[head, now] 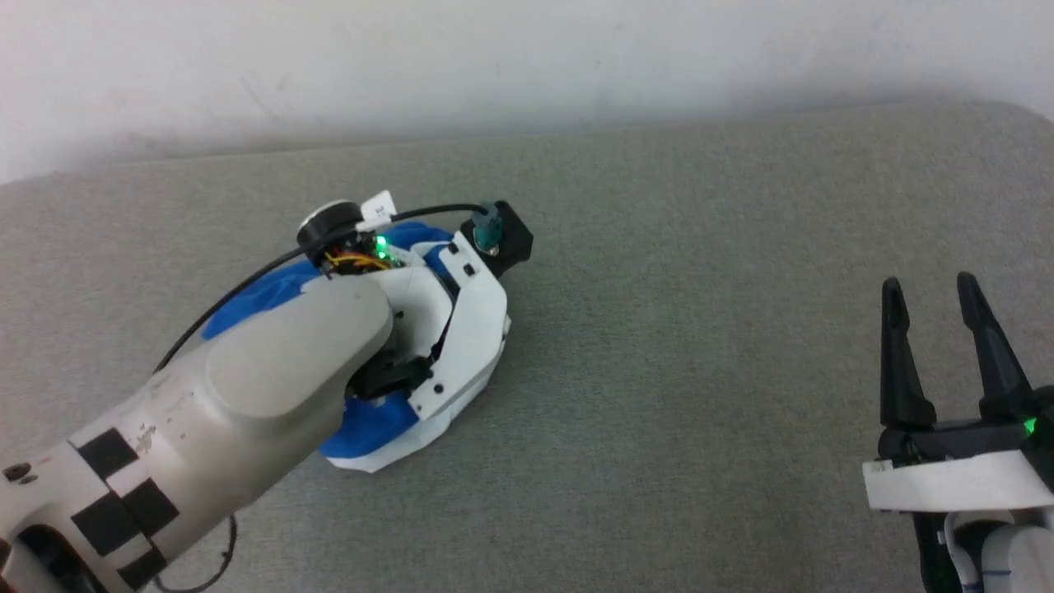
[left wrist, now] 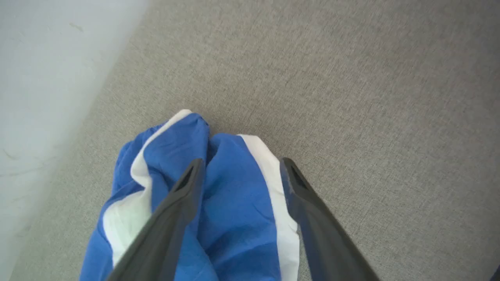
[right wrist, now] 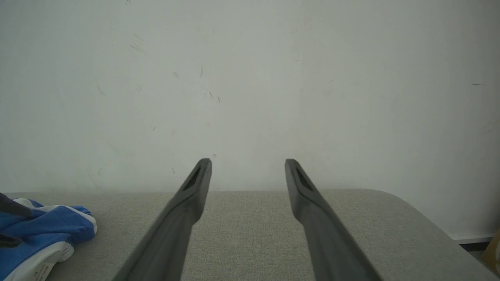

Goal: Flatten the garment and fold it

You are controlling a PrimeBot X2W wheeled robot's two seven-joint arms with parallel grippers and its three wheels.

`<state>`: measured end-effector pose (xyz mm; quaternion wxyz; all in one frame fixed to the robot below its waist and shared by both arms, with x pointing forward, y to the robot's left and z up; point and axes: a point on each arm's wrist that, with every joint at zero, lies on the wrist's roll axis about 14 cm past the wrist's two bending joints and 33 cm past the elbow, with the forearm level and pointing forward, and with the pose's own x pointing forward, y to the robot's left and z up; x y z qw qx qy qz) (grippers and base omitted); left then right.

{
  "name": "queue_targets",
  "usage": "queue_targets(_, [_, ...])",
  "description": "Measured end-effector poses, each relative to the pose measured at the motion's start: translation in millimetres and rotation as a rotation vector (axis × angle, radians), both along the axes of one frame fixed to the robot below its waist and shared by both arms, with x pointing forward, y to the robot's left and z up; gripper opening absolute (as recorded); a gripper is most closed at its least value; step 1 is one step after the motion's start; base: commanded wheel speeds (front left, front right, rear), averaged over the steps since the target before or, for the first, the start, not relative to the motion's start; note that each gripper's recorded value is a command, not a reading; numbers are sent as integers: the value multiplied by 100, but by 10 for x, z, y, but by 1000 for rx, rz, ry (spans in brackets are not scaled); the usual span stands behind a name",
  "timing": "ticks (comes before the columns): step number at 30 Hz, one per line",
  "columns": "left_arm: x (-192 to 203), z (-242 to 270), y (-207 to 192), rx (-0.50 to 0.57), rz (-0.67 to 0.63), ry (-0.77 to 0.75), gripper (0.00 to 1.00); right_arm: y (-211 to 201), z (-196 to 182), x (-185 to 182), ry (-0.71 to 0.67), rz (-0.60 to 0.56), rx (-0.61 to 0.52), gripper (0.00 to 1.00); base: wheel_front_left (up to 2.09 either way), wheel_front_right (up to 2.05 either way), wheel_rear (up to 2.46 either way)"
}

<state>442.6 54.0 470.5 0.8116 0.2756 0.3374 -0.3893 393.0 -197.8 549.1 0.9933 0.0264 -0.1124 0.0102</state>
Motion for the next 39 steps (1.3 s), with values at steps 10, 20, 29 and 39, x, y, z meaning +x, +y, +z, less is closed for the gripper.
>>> queue_targets(10, [-159, -878, 108, 193, -35, 210, 100, -281, -253, 46, 74, -83, 3, 100, 0, 0, 0])
queue_targets(20, [105, -540, -118, -53, -67, 36, 0, -409, -237, -21, 74, -122, -3, 100, 0, 0, 0])
queue_targets(29, [-2, 470, -971, -416, -237, -203, 0, -375, -14, -75, 8, -112, -1, 100, 0, 0, 0])
queue_targets(39, [-801, -192, -1786, -519, -310, 32, 0, -606, -106, -173, 42, -184, -16, 100, 0, 0, 0])
